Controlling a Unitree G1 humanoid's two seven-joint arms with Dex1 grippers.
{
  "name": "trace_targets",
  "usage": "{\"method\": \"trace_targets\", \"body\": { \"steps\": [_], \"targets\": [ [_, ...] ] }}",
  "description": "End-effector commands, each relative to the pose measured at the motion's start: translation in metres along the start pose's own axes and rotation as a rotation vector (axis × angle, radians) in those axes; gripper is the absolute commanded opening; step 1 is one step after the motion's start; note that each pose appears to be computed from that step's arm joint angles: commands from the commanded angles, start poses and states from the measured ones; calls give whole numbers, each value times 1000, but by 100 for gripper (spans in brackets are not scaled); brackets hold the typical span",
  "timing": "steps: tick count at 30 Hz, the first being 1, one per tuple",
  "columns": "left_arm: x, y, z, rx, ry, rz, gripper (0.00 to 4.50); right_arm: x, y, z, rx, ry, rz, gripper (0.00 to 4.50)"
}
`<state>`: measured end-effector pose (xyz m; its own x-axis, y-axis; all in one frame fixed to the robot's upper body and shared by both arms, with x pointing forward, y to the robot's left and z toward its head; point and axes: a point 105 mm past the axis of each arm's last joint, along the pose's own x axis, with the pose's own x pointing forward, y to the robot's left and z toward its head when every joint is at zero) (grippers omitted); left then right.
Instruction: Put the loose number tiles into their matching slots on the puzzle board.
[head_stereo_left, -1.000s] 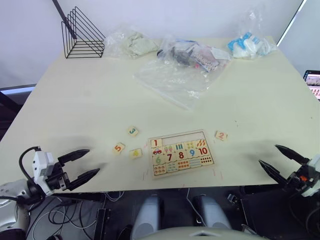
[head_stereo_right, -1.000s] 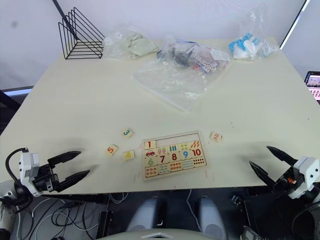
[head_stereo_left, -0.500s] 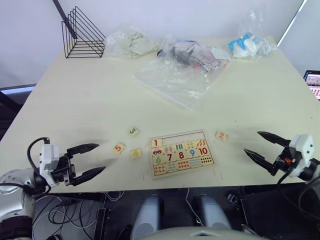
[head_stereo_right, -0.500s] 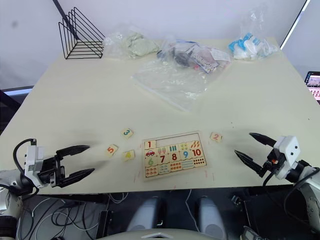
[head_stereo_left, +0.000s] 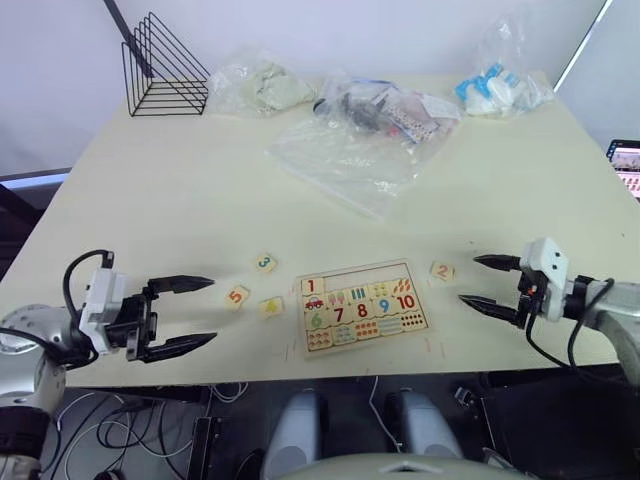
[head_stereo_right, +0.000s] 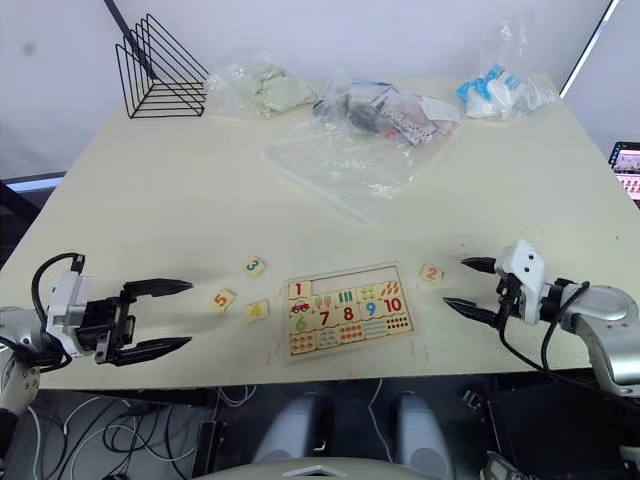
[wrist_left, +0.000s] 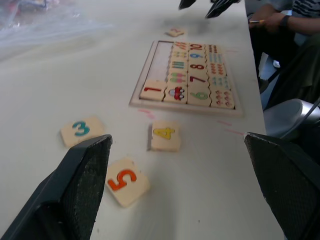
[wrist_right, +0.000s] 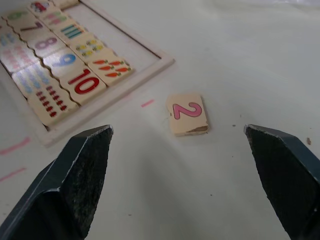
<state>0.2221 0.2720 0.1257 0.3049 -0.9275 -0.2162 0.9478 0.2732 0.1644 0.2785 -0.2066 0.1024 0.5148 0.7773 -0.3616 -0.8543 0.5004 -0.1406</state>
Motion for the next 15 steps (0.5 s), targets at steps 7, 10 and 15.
{"method": "trace_targets", "body": {
  "steps": [7, 10, 15],
  "targets": [
    [0, -6, 12, 52, -31, -61, 450, 16, -14, 0, -48, 31, 20, 441],
    [0, -8, 13, 54, -35, -63, 450, 21, -15, 0, -51, 25, 15, 441],
    [0, -9, 13, 54, -36, -66, 450, 28, -14, 0, -54, 34, 23, 441]
  ]
}}
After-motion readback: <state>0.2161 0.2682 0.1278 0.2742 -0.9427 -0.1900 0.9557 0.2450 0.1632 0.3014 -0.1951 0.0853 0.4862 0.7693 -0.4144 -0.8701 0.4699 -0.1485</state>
